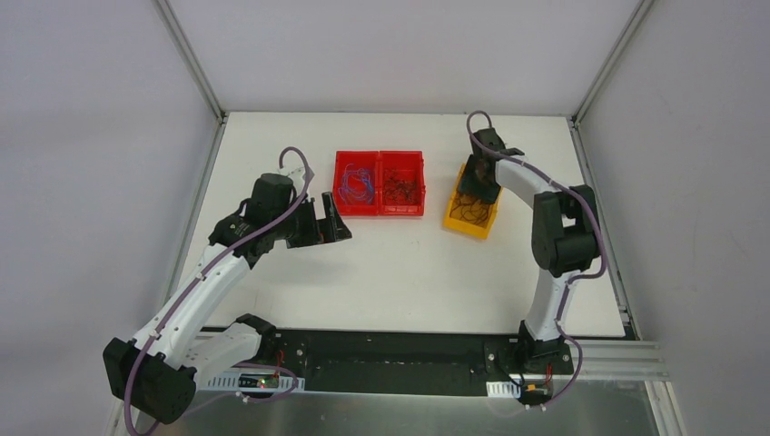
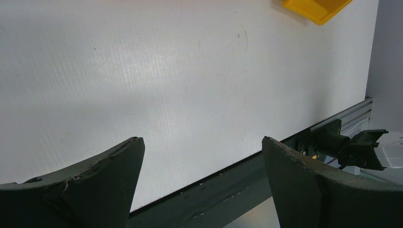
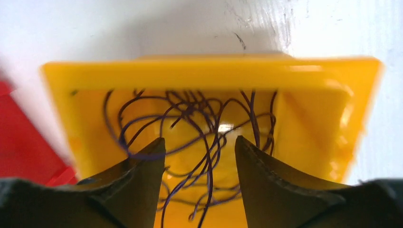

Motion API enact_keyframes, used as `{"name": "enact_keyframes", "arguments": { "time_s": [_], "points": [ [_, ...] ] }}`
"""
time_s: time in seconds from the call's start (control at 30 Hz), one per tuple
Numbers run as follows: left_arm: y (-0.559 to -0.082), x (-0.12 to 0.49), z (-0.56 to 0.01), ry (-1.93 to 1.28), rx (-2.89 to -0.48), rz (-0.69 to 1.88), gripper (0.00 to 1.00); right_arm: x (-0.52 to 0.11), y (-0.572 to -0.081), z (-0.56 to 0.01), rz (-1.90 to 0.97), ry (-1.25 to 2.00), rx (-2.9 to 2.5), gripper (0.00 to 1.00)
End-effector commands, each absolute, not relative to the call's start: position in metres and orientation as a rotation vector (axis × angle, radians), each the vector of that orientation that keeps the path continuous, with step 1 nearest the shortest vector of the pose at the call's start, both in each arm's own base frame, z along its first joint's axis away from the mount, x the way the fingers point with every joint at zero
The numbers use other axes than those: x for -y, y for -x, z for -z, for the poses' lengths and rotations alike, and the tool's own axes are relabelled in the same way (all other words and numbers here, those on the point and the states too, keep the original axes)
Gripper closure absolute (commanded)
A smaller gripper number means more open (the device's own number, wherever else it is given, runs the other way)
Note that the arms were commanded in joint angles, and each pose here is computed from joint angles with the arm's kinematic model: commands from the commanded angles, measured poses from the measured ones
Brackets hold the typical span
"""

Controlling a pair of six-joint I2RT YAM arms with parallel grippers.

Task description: Untangle the cables

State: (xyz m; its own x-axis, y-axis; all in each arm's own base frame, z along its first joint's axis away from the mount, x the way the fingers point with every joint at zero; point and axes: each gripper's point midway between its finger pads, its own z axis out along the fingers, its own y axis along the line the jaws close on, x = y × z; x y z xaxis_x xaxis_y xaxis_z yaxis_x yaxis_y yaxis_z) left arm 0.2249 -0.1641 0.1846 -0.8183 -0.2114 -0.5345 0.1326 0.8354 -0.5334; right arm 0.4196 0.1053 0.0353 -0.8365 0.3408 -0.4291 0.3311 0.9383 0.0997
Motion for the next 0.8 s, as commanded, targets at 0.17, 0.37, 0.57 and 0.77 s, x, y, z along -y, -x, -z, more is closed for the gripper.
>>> {"name": "enact_keyframes", "arguments": {
  "time_s": [0.17,0.37,0.57,0.77],
  "points": [
    [-0.238,0.163,-0.21,0.025,-2.349,0.736,0.01,-0.107,-0.415,-0.187,-0.214,-0.418,-2.347,0.12],
    [-0.244,0.152,-0.238,-0.023,-2.286,0.652,0.01,-0.098,-0.391,-0.245,-0.256,-0.411,-2.218,0.03],
    [-0.253,0.101,-0.294,0.046,-2.085,0.366,0.01,-0.101,-0.332,-0.314,-0.525,-0.357,-1.869,0.0],
    [-0.245,0.051,-0.312,0.236,-1.929,0.18,0.01,-0.093,-0.276,-0.304,-0.593,-0.344,-1.801,0.01]
  ]
}}
